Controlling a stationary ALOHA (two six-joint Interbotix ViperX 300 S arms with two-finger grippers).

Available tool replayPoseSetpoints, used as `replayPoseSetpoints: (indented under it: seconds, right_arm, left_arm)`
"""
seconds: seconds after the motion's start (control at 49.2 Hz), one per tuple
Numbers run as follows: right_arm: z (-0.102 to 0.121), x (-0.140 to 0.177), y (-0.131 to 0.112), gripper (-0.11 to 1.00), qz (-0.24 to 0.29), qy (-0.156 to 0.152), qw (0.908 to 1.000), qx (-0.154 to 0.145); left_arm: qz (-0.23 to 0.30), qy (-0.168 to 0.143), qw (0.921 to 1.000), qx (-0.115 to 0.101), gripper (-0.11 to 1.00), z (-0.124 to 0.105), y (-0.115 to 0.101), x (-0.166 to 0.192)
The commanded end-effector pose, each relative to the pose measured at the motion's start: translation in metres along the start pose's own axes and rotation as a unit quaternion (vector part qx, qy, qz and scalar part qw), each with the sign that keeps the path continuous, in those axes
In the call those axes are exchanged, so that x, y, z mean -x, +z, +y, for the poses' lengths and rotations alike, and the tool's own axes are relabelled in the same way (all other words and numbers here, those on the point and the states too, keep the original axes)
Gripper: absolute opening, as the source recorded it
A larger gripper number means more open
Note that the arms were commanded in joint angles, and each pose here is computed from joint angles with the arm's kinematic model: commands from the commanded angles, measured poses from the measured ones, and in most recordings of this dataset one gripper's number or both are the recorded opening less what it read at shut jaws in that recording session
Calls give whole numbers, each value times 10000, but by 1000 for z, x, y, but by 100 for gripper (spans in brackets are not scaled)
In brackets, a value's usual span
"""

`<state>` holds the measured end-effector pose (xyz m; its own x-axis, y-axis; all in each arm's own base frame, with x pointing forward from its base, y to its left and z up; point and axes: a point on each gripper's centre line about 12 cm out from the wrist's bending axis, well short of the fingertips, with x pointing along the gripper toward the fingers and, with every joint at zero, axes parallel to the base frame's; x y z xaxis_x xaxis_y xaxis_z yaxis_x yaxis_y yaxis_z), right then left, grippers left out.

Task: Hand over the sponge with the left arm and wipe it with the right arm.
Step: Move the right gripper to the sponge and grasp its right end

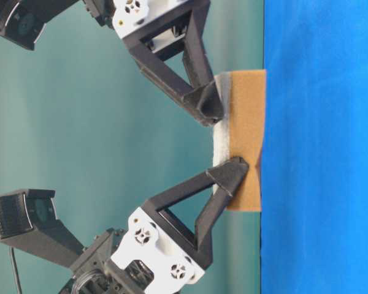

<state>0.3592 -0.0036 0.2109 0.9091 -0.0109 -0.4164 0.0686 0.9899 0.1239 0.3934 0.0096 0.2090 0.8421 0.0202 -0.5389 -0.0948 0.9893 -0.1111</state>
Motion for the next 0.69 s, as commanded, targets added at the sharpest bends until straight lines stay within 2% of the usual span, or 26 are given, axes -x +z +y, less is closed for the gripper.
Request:
replayPoseSetpoints:
  seconds: [0.0,0.224,0.508,0.589,0.671]
  right_arm:
    - [-1,-2,8,74,-72,-15,10000,-40]
    - [-3,-16,-2,74,184,-67,9998,-69]
    - [-4,-17,0,72,168,-75,9998,50]
    - [-4,-17,0,65,169,-68,9998,96]
    - [-4,-17,0,46,170,-62,9997,141]
  left_arm:
    - [-176,-15,9998,-11,43,-1,10,6]
    - [-191,-17,9998,-19,41,-1,11,6]
    - [-176,-15,9998,-27,40,-1,10,6]
    - [-191,-17,9998,-34,40,-1,11,6]
    - [-184,-15,9998,-42,38,-1,10,6]
